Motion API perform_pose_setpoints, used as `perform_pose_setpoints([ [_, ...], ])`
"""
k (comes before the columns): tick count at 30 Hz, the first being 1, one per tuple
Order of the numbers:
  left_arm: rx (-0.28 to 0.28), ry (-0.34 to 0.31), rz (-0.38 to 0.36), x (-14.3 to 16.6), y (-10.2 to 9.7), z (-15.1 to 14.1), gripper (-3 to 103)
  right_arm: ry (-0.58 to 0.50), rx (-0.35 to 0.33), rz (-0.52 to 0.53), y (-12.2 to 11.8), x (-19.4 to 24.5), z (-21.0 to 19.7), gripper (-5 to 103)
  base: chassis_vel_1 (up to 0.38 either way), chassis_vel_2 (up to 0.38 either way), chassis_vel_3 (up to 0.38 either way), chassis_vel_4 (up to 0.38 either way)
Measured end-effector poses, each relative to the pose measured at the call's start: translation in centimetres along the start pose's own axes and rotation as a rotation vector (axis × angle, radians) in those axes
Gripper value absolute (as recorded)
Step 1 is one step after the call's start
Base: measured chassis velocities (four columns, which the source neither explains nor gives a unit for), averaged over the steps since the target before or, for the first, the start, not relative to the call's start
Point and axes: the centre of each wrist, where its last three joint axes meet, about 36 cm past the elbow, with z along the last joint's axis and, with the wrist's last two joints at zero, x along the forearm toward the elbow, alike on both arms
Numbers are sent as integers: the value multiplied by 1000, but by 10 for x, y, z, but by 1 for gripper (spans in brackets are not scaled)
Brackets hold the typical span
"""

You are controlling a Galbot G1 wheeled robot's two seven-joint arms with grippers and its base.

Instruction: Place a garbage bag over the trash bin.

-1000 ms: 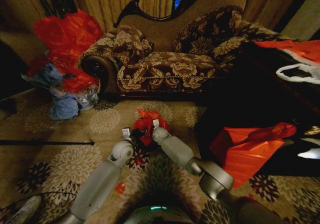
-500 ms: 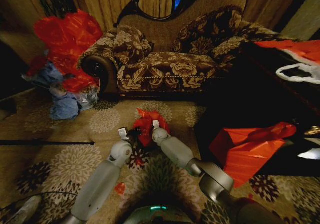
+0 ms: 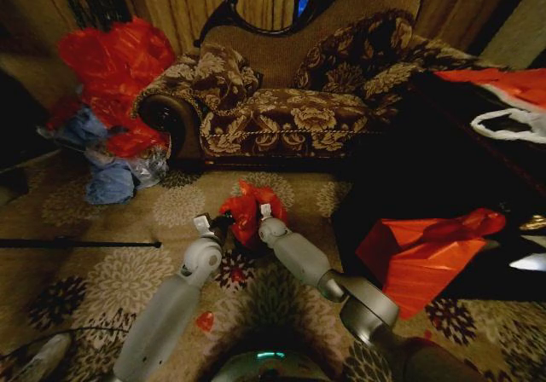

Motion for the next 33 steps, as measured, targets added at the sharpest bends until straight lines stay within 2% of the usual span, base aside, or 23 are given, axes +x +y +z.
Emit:
perform_pose_setpoints([
  [2,35,-19,-41,1,8,-7,0,-4,4,-6,3,1,-2,0,0,0,0,0],
  [7,71,-21,-92,-2,18,-7,0,3,10,-3,1,0,-1,0,0,0,0,0],
  [9,104,-2,-117,-2,24,-6,0,17,12,5,-6,-5,4,0,0,0,0,0],
  [12,116,13,-121,-3,24,-4,0,19,9,11,-11,-6,3,0,0,0,0,0],
  [16,111,22,-91,-1,18,-1,0,10,8,2,-7,-4,-2,0,0,0,0,0],
  [18,95,25,-15,4,6,0,0,-4,12,-19,3,1,-8,0,0,0,0,0],
  [19,95,25,-15,4,6,0,0,-4,12,-19,3,1,-8,0,0,0,0,0],
  [21,78,40,47,2,-6,5,0,-3,10,-26,8,3,-11,0,0,0,0,0],
  [25,69,77,82,-9,-19,16,0,-3,8,-32,11,5,-11,0,0,0,0,0],
  [27,87,115,80,-21,-23,24,0,0,7,-34,11,5,-9,0,0,0,0,0],
  [29,94,126,77,-24,-23,26,0,0,7,-34,12,5,-9,0,0,0,0,0],
  [31,139,181,70,-44,-22,35,0,1,6,-34,12,5,-8,0,0,0,0,0],
  [33,153,196,71,-51,-20,39,0,1,7,-34,12,5,-8,0,0,0,0,0],
])
